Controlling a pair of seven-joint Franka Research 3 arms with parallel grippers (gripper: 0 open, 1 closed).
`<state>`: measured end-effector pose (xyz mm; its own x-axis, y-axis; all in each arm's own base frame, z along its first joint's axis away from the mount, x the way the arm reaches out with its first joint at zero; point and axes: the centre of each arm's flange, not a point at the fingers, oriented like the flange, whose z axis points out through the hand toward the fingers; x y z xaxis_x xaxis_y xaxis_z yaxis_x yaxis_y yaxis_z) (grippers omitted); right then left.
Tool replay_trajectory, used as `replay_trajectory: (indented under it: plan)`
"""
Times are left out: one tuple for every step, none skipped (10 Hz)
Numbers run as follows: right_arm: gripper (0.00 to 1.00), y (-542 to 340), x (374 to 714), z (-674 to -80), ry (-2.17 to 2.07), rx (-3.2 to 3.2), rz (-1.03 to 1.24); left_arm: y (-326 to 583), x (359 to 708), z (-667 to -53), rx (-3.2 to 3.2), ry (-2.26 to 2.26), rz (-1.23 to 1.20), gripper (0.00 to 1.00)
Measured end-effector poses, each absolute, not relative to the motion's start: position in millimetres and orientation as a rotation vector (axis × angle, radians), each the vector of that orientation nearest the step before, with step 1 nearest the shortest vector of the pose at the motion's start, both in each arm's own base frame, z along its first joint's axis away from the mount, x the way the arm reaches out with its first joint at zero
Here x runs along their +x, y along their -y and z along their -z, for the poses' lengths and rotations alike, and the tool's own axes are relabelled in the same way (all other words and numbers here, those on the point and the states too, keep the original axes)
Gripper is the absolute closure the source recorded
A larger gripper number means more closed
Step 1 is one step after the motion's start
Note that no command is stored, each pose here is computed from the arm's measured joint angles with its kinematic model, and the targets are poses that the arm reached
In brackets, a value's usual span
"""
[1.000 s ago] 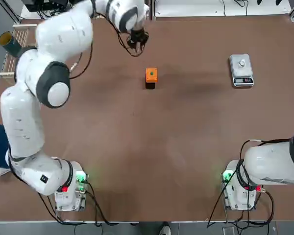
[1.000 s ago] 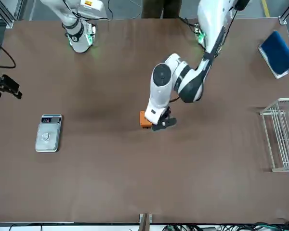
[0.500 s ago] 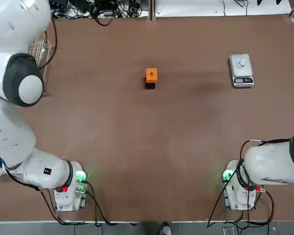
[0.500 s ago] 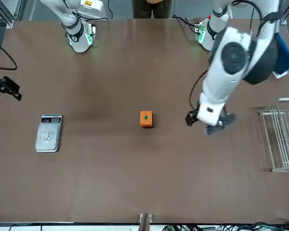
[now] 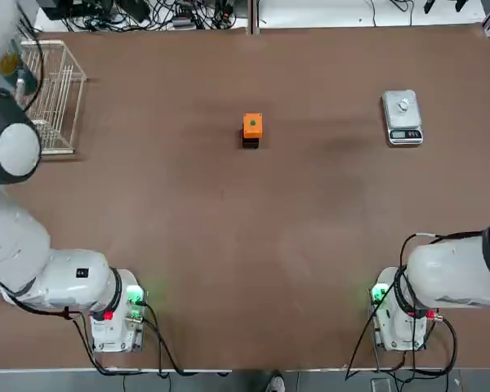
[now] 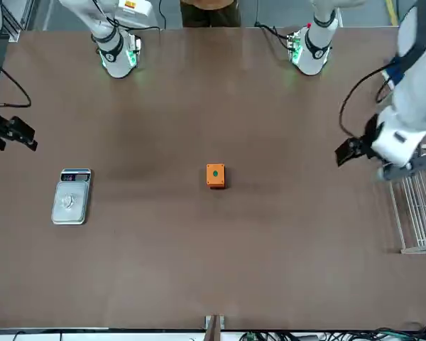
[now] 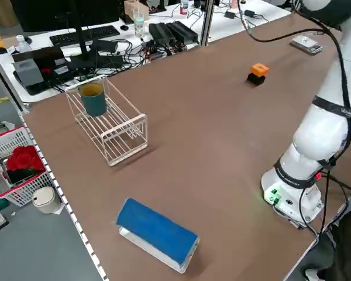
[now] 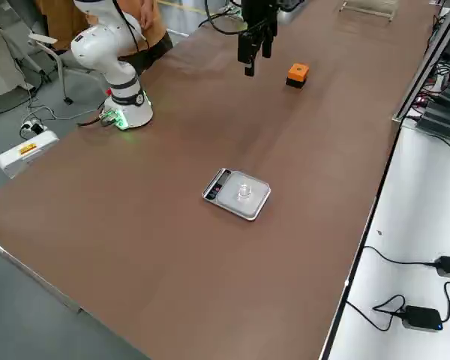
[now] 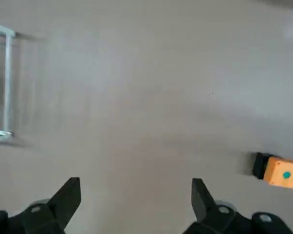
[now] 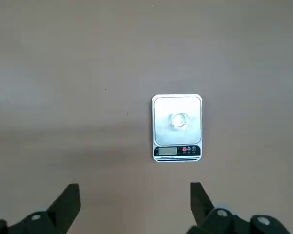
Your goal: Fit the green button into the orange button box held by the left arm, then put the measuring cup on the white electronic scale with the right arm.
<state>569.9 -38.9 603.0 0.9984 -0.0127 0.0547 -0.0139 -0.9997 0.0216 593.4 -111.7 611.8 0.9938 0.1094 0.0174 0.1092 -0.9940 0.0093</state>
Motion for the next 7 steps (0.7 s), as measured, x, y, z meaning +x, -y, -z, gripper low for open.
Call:
replay_trajectory:
  plan:
    - [0.00,39,571,-602,0.020,3.118,-0.094,106,583,-624,3.142,-0.083,-0.025,0.00]
    - [0.00,39,572,-603,0.019,3.116,-0.114,96,575,-635,3.152,-0.001,-0.022,0.00]
    - [0.00,38,573,-603,0.018,3.116,-0.123,82,571,-643,3.157,0.051,-0.028,0.00]
    - [0.00,38,573,-603,0.017,3.116,-0.123,67,568,-650,3.160,0.067,-0.041,0.00]
    - [0.00,37,572,-603,0.016,3.116,-0.117,57,567,-653,3.160,0.067,-0.046,0.00]
    - [0.00,38,571,-606,0.019,3.116,-0.111,56,567,-652,3.158,0.068,-0.040,0.00]
    - [0.00,40,571,-614,0.026,3.115,-0.126,58,567,-649,3.153,0.074,-0.031,0.00]
